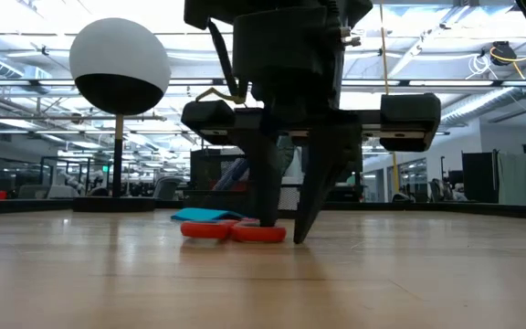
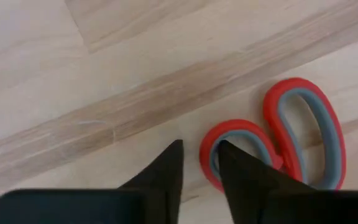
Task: Pick and place office supplies into organizer
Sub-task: Put the red scissors into the desk organizer
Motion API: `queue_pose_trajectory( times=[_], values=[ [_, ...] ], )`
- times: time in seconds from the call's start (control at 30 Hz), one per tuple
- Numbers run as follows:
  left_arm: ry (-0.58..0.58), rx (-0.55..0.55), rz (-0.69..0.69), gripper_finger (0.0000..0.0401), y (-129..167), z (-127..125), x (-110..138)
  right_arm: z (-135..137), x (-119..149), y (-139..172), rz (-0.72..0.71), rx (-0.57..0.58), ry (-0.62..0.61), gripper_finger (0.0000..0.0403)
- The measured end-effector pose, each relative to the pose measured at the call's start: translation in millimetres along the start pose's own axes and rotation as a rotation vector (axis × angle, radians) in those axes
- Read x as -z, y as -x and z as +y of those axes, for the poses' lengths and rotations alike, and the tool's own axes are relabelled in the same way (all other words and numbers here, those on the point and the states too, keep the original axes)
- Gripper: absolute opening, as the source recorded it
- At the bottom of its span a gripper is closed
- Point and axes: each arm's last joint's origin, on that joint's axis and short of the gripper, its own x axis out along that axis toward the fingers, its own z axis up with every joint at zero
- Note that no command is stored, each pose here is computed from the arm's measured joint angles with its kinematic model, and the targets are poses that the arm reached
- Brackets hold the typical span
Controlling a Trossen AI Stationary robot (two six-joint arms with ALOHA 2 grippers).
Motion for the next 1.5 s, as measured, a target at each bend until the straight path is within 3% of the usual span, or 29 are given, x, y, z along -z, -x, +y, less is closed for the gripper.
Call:
queue_pose_trajectory(
  times=[0.2, 0.67, 0.97, 1.3, 1.5],
  values=[
    [0.001, 0.0, 0.0, 0.0037, 0.0, 0.0, 0.0, 1.0, 0.2, -0.1, -0.005, -0.014, -0.004, 0.0014],
    [0.005, 0.0, 0.001, 0.0037, 0.0, 0.0, 0.1, 1.4, 0.4, 1.9, 0.001, -0.01, -0.004, 0.0006],
    [0.004, 0.001, 0.002, 0.0037, 0.0, -0.1, 0.2, 1.0, -3.1, 32.6, 0.02, 0.093, -0.003, 0.0004],
    [0.004, 0.001, 0.006, 0.0037, 0.0, -0.2, 0.6, 0.2, -8.8, 78.9, -0.08, 0.193, -0.113, 0.0003],
    [0.044, 0.019, 0.13, 0.0037, -2.8, -3.3, 12.8, 2.2, -8.0, 81.5, -0.081, 0.179, -0.218, 0.0002]
  ],
)
